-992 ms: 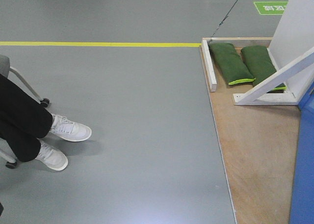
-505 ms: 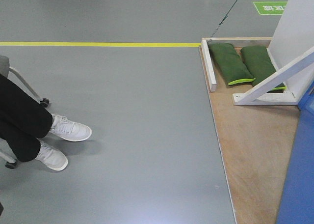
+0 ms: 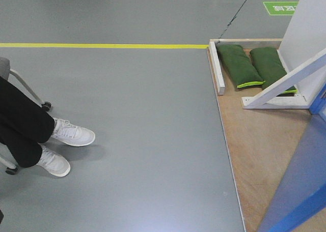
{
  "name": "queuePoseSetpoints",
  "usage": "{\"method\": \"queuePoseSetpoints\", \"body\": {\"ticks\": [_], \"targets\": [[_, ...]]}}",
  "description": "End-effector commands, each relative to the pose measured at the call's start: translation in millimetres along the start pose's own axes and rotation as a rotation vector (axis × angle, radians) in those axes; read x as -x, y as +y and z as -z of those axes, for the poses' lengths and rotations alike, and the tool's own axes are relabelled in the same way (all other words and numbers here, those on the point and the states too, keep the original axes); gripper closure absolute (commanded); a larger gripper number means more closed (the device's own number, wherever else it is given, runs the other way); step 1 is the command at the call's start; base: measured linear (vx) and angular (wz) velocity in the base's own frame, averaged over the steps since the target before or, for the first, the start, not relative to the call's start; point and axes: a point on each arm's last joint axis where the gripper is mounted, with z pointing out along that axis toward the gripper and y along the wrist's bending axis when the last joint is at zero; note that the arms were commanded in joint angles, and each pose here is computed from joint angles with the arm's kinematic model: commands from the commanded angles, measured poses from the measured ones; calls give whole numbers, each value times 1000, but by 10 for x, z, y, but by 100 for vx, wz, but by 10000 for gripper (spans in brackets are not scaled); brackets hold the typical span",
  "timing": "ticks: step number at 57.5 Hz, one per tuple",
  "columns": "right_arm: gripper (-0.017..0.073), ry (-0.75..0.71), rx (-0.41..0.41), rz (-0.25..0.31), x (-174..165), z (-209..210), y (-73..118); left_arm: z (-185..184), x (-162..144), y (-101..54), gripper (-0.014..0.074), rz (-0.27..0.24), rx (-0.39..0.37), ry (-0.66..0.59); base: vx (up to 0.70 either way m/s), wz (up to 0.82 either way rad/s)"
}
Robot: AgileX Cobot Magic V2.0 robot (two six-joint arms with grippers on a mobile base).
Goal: Move to blue door and open it
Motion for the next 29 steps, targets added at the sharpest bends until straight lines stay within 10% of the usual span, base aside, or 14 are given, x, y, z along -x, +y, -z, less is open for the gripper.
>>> {"method": "queuePoseSetpoints", "body": {"ticks": [1, 29], "targets": [[547, -60, 123, 47, 158, 20, 411, 40, 166, -1, 521, 8, -7, -124, 0, 0], [547, 26, 421, 31, -52, -346, 1079, 40, 166, -1, 521, 8, -7, -124, 0, 0]]}}
